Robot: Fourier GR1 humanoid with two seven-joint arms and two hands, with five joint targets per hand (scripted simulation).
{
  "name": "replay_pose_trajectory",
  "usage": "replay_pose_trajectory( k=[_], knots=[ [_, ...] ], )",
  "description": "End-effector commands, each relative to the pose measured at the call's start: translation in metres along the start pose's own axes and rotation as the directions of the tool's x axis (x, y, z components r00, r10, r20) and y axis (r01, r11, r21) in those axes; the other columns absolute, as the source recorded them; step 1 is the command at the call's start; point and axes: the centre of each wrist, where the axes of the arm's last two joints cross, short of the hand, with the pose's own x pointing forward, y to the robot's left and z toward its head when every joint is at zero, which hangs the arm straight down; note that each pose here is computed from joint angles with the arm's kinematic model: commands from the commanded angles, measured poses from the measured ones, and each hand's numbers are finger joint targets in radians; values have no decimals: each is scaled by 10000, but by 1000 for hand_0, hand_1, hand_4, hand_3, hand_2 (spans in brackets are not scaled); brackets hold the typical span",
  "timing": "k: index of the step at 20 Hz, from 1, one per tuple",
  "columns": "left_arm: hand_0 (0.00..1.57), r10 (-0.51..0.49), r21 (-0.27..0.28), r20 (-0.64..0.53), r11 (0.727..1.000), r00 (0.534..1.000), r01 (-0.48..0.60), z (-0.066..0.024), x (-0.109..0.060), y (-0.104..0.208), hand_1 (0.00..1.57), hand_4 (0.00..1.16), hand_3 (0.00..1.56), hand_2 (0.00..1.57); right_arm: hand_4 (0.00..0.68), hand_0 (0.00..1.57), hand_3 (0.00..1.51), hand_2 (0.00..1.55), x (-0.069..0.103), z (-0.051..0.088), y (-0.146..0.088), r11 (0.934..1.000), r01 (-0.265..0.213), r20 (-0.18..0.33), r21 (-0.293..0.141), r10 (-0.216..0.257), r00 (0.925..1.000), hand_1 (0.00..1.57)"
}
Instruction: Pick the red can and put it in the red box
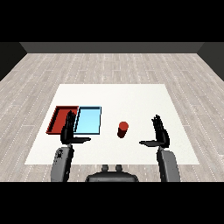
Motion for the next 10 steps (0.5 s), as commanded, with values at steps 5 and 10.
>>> replay_pose_trajectory(
  k=[5,10],
  knots=[
    [0,177,-63,128,9998,9998,-176,92,143,117,0,0,0,0,0,0,0,0,-53,-318,250,9987,457,-379,226,-448,9983,0],
    [0,265,76,173,9996,9995,-266,-55,-20,97,0,0,0,0,0,0,0,0,-221,-325,628,9948,903,-854,473,-860,9926,0]
  ],
)
